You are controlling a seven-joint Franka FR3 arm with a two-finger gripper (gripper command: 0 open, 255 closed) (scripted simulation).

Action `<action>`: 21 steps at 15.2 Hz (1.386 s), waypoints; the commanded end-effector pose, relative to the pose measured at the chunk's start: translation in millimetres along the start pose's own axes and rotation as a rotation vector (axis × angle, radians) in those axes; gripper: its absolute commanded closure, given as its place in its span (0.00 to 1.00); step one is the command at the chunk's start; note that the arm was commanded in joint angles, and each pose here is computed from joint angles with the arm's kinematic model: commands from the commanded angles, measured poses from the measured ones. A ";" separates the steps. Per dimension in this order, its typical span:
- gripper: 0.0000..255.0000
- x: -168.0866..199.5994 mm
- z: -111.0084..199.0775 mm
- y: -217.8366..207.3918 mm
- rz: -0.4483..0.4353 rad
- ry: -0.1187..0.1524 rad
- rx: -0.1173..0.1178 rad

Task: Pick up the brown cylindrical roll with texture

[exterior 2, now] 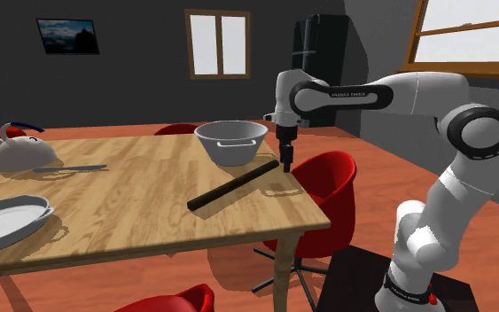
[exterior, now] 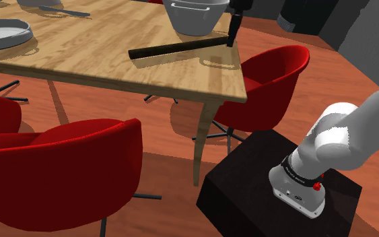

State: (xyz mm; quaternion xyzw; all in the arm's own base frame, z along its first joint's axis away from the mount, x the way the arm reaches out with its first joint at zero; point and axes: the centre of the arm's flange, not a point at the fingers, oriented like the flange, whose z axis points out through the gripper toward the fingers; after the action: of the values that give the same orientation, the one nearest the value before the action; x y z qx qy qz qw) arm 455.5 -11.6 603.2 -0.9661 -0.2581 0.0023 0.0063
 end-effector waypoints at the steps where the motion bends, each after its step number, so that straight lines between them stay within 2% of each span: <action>1: 0.00 26.0 -2.2 2.7 -0.131 -0.003 0.010; 6: 0.00 92.7 -4.7 -6.2 -0.436 -0.010 0.035; 12: 0.00 164.7 -7.6 -42.4 -0.802 -0.019 0.065; 13: 0.00 169.9 -7.9 -46.4 -0.832 -0.020 0.068; 21: 0.00 169.9 32.1 -45.9 -0.832 -0.020 0.068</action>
State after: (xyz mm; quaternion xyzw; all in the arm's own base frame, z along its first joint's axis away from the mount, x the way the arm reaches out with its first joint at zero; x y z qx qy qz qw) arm 579.4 113.7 576.3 -0.7787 -0.6261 0.0177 0.0361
